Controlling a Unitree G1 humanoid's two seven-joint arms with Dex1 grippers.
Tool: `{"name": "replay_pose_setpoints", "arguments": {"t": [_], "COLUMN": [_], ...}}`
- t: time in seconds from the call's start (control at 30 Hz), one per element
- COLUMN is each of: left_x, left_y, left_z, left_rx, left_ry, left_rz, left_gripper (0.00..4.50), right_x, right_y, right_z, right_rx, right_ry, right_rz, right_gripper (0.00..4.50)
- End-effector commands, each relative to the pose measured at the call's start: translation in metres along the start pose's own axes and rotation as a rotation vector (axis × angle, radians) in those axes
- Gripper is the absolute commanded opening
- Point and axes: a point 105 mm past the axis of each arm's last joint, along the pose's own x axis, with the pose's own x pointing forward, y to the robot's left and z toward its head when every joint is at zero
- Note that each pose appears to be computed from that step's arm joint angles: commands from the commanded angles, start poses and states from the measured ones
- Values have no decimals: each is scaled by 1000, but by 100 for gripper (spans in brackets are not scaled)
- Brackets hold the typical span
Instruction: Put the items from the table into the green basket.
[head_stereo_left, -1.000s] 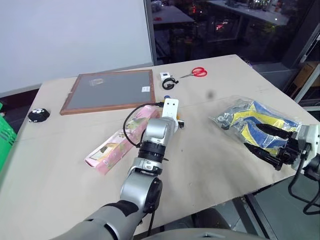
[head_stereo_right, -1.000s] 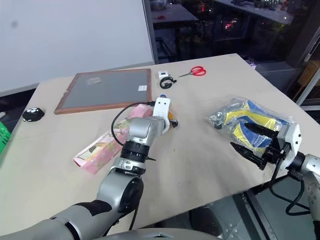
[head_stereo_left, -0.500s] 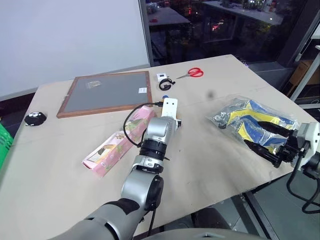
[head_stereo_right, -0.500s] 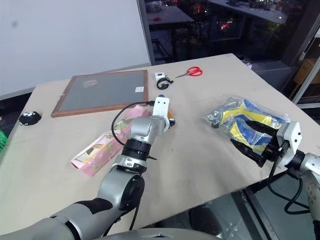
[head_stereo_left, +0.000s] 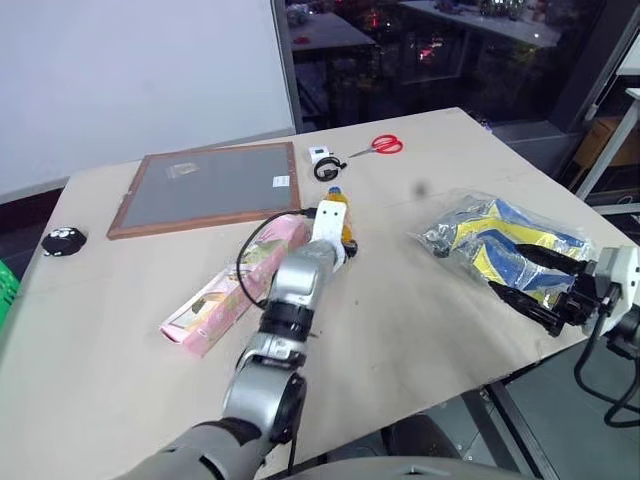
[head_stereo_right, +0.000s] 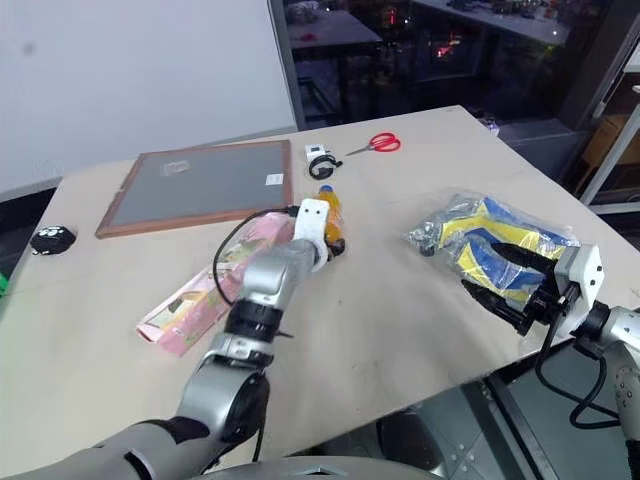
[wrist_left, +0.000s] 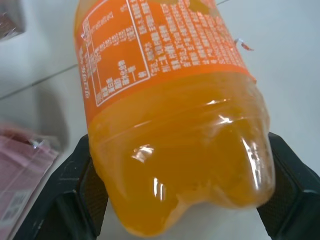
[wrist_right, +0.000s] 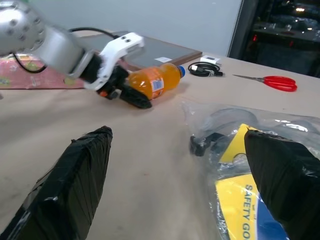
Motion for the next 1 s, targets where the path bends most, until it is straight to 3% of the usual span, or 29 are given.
{"name": "replay_pose_setpoints", "arguments": {"t": [0.03,0.17,0.33,0.57,0.7,1.0], "left_x": [-23,-49,-75,-113,-127,-154], "left_y": [-8,6,34,70,99,133], "left_z": [21,7,-3,-16,0,53], "left_rx": [44,98,17,-46,-57,-36], "left_ry": [-211,-353,-503,-598,-671,-840], "left_rz": [-140,-165,-91,13,116,236], "left_gripper": [317,317,317,317,317,317], "right_x": [7,14,23,28,35,54], "right_y": [1,2,1,-6,-6,-7], "right_z": [15,16,16,13,12,28], "right_rx": [-44,-39,-33,-31,-27,-50], "right_ry": [-41,-51,-58,-63,-74,-126], "right_rz": [25,42,79,121,156,228], "right_gripper": [450,450,450,450,450,450]}}
